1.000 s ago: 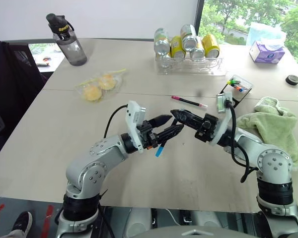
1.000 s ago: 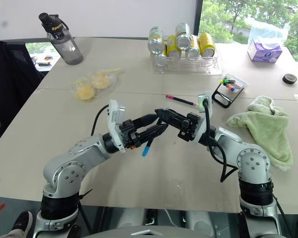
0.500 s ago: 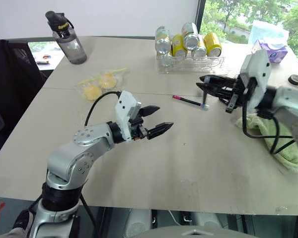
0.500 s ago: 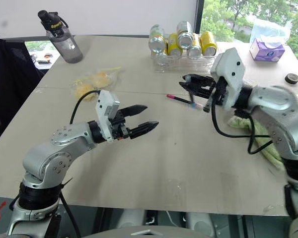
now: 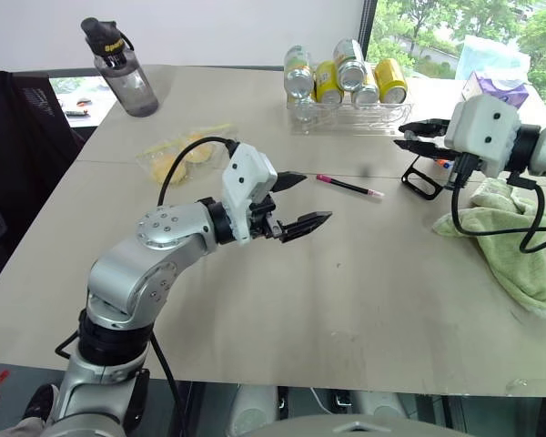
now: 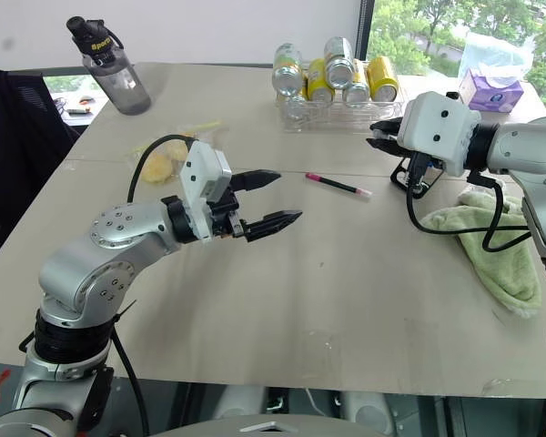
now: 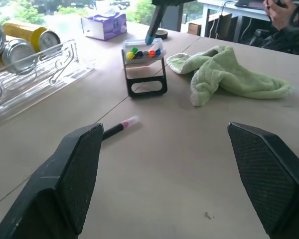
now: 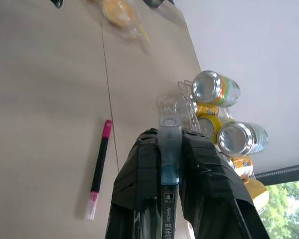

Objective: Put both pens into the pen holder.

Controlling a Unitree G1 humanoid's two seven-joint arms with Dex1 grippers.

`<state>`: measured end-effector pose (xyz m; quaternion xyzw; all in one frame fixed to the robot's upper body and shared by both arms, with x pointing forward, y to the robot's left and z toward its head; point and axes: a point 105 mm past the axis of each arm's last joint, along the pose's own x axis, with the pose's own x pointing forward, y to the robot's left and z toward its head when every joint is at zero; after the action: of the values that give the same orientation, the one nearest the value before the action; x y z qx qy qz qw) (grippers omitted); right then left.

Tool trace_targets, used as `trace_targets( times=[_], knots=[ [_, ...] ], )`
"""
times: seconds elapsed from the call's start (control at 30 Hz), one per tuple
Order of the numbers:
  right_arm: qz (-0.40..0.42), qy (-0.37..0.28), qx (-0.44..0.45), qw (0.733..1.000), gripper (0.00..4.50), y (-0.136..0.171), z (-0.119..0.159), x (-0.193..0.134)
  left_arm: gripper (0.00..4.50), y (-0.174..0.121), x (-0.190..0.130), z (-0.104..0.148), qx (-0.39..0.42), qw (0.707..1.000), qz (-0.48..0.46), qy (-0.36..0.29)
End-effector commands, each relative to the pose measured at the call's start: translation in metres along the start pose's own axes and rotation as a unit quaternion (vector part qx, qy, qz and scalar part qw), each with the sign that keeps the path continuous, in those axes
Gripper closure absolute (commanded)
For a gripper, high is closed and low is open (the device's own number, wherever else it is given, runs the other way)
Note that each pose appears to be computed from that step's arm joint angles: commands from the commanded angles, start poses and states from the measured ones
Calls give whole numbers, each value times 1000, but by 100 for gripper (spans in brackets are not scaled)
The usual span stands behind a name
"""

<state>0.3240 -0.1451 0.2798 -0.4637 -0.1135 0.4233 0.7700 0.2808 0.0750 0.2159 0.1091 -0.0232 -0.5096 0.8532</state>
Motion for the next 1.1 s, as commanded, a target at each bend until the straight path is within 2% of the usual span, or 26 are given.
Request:
trace_targets(
  times=[0.03, 0.2, 0.37, 1.1],
  knots=[
    [-31, -3, -42, 999, 448, -20, 8, -11, 36, -4, 2, 12, 24, 1000, -1, -19],
    [-27, 12, -65, 997, 448, -20, -7, -9, 36, 3, 4, 15, 19, 999, 16, -33],
    [-39, 20, -67, 997, 448, -24, -19, -9, 36, 6, 4, 10, 32, 999, 22, -19],
    [-78, 38, -32, 996, 448, -27, -66, -5, 36, 12, 4, 11, 37, 998, 46, -23]
  ],
)
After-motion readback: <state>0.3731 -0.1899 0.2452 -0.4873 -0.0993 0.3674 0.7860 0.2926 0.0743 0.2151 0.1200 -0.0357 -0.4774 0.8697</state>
